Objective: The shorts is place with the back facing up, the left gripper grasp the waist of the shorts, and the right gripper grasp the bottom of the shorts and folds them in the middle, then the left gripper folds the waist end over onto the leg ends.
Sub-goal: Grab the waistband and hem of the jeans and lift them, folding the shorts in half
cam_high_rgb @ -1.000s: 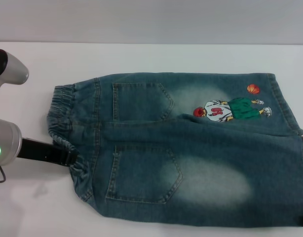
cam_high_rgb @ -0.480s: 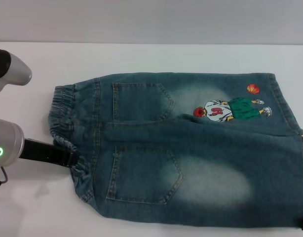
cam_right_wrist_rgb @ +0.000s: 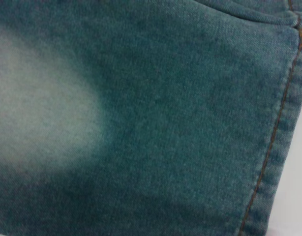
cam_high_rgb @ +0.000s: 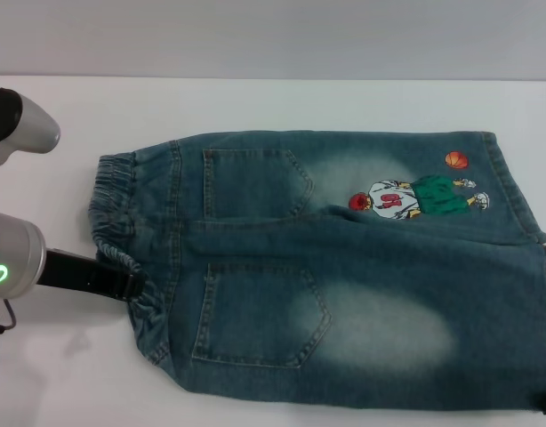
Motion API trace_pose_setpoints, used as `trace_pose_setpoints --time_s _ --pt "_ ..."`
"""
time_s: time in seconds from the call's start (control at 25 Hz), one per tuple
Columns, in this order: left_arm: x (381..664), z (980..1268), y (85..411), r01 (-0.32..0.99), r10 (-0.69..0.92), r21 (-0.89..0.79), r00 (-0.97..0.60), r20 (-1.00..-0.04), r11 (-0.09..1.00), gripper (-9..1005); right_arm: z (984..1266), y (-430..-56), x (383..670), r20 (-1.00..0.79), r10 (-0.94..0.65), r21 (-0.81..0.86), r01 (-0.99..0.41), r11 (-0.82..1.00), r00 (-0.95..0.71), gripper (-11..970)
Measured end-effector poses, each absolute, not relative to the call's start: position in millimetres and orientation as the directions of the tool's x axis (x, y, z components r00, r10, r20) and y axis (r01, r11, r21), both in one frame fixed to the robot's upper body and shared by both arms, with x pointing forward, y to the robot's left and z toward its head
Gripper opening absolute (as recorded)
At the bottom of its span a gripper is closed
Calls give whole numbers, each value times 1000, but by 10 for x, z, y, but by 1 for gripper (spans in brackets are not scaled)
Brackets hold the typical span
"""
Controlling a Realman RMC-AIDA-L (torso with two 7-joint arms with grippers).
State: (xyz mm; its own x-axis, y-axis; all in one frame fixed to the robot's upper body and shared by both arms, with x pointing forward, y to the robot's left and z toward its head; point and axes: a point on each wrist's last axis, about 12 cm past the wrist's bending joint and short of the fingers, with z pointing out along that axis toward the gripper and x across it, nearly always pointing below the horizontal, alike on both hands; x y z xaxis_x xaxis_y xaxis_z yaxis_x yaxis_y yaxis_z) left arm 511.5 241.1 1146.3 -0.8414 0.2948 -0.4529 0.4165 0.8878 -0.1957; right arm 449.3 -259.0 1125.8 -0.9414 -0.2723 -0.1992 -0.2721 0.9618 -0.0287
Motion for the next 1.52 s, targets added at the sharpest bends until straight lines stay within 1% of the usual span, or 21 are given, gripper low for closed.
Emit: trace_pose_setpoints --time_s 0.28,0.48,0.72,0.92,1.08,1.36,1.48,1.52 --pt "5124 11463 2400 420 298 -196 -840 -453 886 57 11243 -2594 4492 -195 -271 -28 -271 962 -943 694" --pt "5126 11462 2392 422 301 -196 -840 -452 885 57 11236 -2592 4487 -191 -277 -29 -277 961 -942 631" --pt "5126 11461 2390 423 301 -198 -840 -452 884 57 11220 -2550 4463 -179 -326 -62 -320 945 -928 556" --pt "5126 11462 2388 423 300 -199 -840 -452 884 57 11217 -2517 4462 -172 -349 -77 -341 937 -921 322" --pt "5126 11462 2388 423 300 -200 -840 -452 884 57 11247 -2487 4470 -183 -363 -80 -354 932 -914 242" --pt "5128 11493 2396 422 294 -194 -833 -469 886 57 11380 -2423 4521 -250 -388 -94 -377 921 -887 102" --pt "5131 11497 2394 423 293 -192 -830 -475 886 57 11458 -2388 4574 -310 -399 -105 -387 916 -863 57" --pt "5132 11497 2391 423 292 -192 -829 -477 886 57 11458 -2388 4574 -310 -399 -105 -387 916 -863 57"
